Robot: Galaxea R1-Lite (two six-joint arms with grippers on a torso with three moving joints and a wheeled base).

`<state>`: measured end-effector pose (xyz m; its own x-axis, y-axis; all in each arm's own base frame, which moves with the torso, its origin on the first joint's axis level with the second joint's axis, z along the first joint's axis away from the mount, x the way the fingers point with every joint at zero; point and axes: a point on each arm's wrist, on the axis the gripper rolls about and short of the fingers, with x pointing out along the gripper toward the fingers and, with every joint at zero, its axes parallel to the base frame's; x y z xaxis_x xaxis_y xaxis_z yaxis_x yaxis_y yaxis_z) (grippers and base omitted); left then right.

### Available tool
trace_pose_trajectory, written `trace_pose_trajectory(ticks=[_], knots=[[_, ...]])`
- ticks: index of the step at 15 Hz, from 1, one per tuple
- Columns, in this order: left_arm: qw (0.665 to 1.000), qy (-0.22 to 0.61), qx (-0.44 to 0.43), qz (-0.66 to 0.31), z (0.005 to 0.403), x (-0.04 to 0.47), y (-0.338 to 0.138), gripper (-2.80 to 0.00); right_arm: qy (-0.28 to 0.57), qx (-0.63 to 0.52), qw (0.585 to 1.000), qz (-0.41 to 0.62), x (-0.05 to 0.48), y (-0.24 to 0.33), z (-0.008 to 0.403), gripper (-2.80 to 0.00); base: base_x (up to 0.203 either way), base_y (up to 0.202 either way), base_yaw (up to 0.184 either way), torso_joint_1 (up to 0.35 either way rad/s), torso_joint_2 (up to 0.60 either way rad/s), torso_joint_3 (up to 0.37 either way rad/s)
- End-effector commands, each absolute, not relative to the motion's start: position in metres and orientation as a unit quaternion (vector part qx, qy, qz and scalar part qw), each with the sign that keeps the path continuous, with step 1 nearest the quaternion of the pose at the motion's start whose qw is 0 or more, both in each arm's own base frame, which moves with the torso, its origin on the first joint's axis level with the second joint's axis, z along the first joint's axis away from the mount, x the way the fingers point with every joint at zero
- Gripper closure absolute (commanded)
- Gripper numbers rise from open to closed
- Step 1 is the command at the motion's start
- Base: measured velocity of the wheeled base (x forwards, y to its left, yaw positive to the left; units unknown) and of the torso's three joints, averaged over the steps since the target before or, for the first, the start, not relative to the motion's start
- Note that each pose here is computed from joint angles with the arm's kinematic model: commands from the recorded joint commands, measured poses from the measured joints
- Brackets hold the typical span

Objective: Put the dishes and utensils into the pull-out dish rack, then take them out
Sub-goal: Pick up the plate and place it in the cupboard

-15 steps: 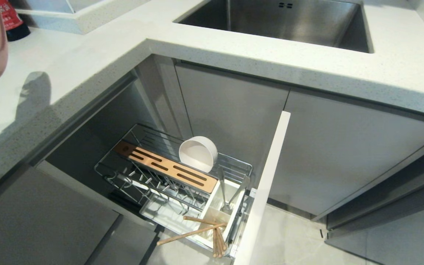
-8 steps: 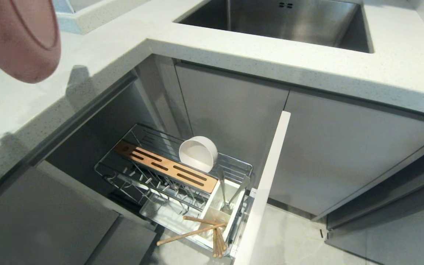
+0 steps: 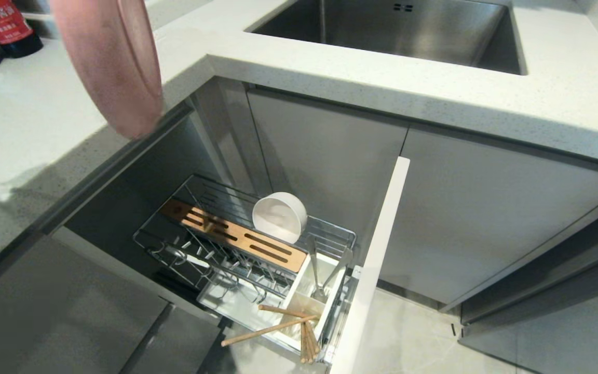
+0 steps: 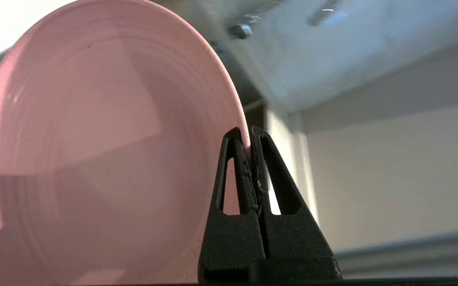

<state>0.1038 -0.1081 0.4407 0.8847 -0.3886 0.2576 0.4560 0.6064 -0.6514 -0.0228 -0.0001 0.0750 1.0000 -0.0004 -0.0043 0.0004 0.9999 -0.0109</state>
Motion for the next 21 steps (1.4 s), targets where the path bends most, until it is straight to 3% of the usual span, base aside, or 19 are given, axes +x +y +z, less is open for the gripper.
trace_pose_trajectory(ticks=[1, 8, 21], knots=[[0.906, -0.028, -0.370, -0.204, 0.426, 0.124, -0.139, 0.00, 0.002, -0.006, 1.000, 0.000, -0.023, 0.000, 0.075, 0.00, 0.000, 0.000, 0.000, 0.000, 0.00, 0.000], [0.922, -0.015, -0.375, -0.096, 0.352, 0.144, -0.166, 0.00, 0.002, -0.006, 1.000, 0.000, -0.023, 0.000, 0.075, 0.00, 0.000, 0.000, 0.000, 0.000, 0.00, 0.000], [0.890, 0.027, -0.455, 0.008, 0.268, 0.140, -0.197, 0.00, 0.002, -0.006, 1.000, 0.000, -0.023, 0.000, 0.075, 0.00, 0.000, 0.000, 0.000, 0.000, 0.00, 0.000]])
